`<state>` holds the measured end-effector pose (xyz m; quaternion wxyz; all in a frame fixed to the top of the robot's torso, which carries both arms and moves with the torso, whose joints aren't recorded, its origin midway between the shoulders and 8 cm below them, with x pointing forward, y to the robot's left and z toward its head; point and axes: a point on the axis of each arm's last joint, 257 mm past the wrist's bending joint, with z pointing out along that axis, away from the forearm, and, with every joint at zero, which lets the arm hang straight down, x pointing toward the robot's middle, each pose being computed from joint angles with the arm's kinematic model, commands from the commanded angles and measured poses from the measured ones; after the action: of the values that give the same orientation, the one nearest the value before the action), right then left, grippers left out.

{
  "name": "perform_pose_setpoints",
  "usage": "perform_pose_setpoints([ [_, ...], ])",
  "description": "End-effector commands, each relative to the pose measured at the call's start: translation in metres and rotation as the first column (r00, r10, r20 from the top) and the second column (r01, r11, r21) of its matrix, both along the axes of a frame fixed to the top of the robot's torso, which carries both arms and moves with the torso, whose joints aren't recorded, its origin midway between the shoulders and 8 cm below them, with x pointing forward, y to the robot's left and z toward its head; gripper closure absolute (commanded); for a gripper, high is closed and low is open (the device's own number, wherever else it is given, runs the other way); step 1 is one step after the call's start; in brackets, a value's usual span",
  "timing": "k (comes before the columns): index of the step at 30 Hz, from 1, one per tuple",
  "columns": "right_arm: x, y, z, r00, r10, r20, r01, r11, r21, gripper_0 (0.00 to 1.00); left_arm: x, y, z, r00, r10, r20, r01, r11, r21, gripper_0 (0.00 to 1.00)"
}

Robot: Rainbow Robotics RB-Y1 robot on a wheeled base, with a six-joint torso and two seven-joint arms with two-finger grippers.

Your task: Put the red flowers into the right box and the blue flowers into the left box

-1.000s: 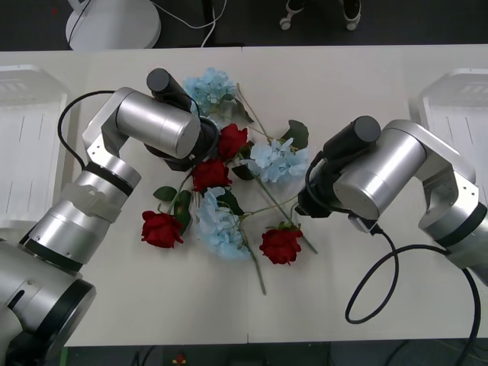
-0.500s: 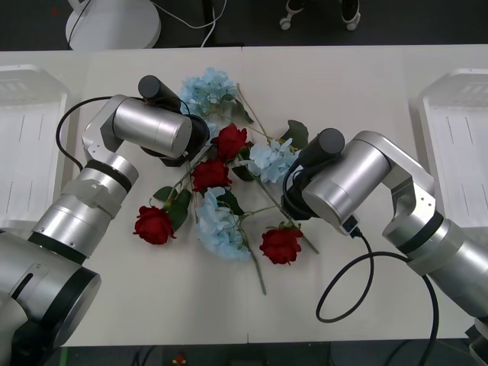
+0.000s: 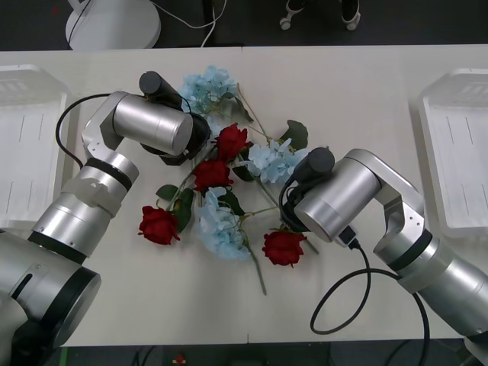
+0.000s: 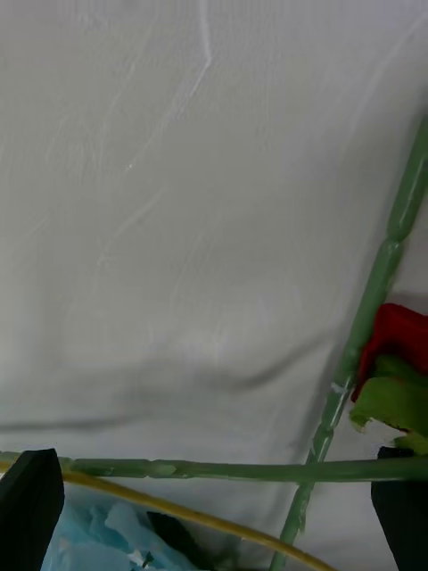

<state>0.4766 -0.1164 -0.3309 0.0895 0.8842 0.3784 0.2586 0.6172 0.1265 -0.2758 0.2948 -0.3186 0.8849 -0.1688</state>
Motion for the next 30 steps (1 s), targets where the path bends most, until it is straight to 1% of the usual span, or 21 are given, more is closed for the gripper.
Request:
perform_pose_setpoints([
  [1, -0.005, 0.012, 0.000, 1.000, 0.008, -0.004, -0.008, 1.000, 0.025, 0.00, 0.009, -0.008, 0.065, 0.993, -0.076, 0.089, 0.073, 0.996, 0.046, 1.00],
  [4, -0.004, 0.010, 0.000, 1.000, 0.000, -0.005, 0.001, 1.000, 0.030, 0.00, -0.005, 0.001, 0.071, 0.992, -0.091, 0.083, 0.086, 0.994, 0.067, 1.00],
  [10, -0.005, 0.002, -0.001, 1.000, -0.012, -0.015, 0.012, 1.000, 0.021, 0.00, -0.031, 0.019, 0.086, 0.985, -0.139, 0.105, 0.124, 0.983, 0.131, 1.00],
  [15, -0.008, -0.005, -0.003, 0.999, -0.016, -0.038, 0.016, 1.000, 0.011, 0.00, -0.049, 0.038, 0.091, 0.964, -0.254, 0.082, 0.222, 0.935, 0.278, 1.00],
  [18, -0.011, -0.011, -0.007, 0.998, -0.011, -0.056, 0.011, 1.000, 0.000, 0.00, -0.059, 0.054, 0.093, 0.942, -0.335, 0.028, 0.296, 0.867, 0.400, 1.00],
  [21, -0.013, -0.013, -0.008, 0.998, -0.011, -0.060, 0.010, 1.000, -0.003, 0.00, -0.064, 0.069, 0.093, 0.927, -0.375, -0.026, 0.340, 0.806, 0.486, 1.00],
  [25, -0.015, -0.015, -0.012, 0.998, -0.001, -0.067, 0.000, 1.000, -0.012, 0.00, -0.066, 0.088, 0.098, 0.910, -0.408, -0.074, 0.377, 0.742, 0.554, 1.00],
  [26, -0.016, -0.016, -0.012, 0.998, 0.001, -0.068, -0.002, 1.000, -0.013, 0.00, -0.065, 0.090, 0.099, 0.907, -0.415, -0.078, 0.384, 0.735, 0.559, 1.00],
  [30, -0.017, -0.015, -0.014, 0.998, 0.003, -0.069, -0.004, 1.000, -0.010, 0.00, -0.064, 0.093, 0.102, 0.910, -0.409, -0.067, 0.377, 0.750, 0.543, 1.00],
])
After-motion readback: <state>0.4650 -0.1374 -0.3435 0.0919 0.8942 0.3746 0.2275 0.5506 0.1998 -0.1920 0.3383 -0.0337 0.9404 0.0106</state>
